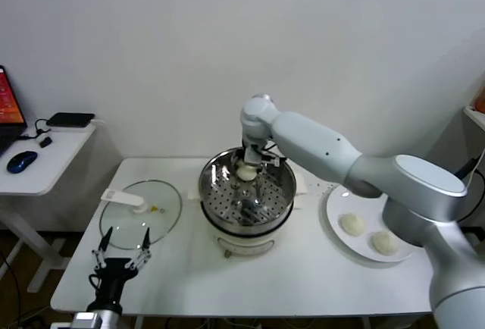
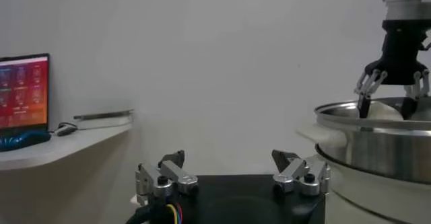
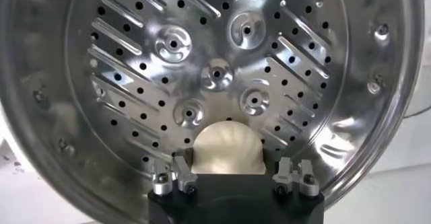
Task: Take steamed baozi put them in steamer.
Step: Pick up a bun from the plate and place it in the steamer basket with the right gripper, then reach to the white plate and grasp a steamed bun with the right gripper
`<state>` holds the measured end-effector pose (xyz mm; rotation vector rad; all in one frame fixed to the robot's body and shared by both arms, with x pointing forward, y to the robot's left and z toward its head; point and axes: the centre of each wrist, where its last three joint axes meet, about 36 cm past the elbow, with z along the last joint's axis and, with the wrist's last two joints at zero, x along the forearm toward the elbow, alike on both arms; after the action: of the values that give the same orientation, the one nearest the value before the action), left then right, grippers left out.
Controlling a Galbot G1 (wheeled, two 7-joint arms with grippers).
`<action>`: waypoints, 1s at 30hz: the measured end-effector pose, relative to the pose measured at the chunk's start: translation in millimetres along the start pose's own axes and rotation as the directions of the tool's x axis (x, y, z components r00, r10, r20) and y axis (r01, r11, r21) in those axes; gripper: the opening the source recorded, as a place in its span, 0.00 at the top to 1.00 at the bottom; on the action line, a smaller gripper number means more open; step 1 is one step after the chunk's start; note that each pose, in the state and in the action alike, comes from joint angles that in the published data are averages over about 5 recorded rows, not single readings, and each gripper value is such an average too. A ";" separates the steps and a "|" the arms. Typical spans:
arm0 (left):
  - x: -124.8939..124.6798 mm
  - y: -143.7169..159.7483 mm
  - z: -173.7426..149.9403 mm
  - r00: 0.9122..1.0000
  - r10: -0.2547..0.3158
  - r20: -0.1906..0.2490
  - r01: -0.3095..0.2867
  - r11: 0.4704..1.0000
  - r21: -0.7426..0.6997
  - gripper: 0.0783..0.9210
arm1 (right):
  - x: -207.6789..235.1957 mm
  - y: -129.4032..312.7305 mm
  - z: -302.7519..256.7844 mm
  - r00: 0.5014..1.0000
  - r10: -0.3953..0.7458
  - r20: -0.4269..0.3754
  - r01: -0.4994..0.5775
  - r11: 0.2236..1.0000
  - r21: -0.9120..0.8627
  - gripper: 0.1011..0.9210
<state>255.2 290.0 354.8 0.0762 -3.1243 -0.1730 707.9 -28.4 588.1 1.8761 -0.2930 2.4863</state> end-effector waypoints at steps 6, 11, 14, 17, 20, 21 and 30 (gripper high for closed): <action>-0.1 0.3 1.3 1.000 -0.001 -0.003 0.001 1.000 0.000 0.12 | -5.0 -1.6 -0.1 1.000 0.006 0.005 -0.006 1.000 0.006 0.16; -0.1 0.4 1.8 1.000 -0.002 -0.003 0.002 1.000 0.000 0.12 | -3.4 -0.6 1.7 1.000 0.010 0.007 -0.010 1.000 0.014 0.12; 0.3 0.4 2.1 1.000 -0.003 -0.004 0.003 1.000 0.000 0.12 | -0.3 0.9 3.4 1.000 0.011 0.008 -0.011 1.000 0.015 0.12; 1.1 0.6 2.0 1.000 -0.004 -0.005 0.004 1.000 0.000 0.12 | 7.1 3.1 5.9 1.000 0.011 0.011 -0.011 1.000 0.013 0.12; 1.7 0.1 1.1 1.000 -0.004 -0.003 0.004 1.000 0.001 0.12 | 19.9 6.9 8.8 1.000 0.011 0.017 -0.012 1.000 0.003 0.12; 1.8 -0.4 0.6 1.000 -0.004 -0.002 0.004 1.000 0.002 0.12 | 25.6 8.9 9.9 1.000 0.012 0.018 -0.012 1.000 -0.004 0.12; 0.0 -4.0 -3.0 1.000 0.000 0.005 0.000 1.000 0.007 0.12 | 92.8 53.8 28.0 1.000 0.022 0.017 -0.019 0.984 -0.174 0.12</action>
<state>255.4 285.7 357.3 0.0766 -3.1303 -0.1625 701.8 -95.1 676.4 1.8368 -0.5152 2.3694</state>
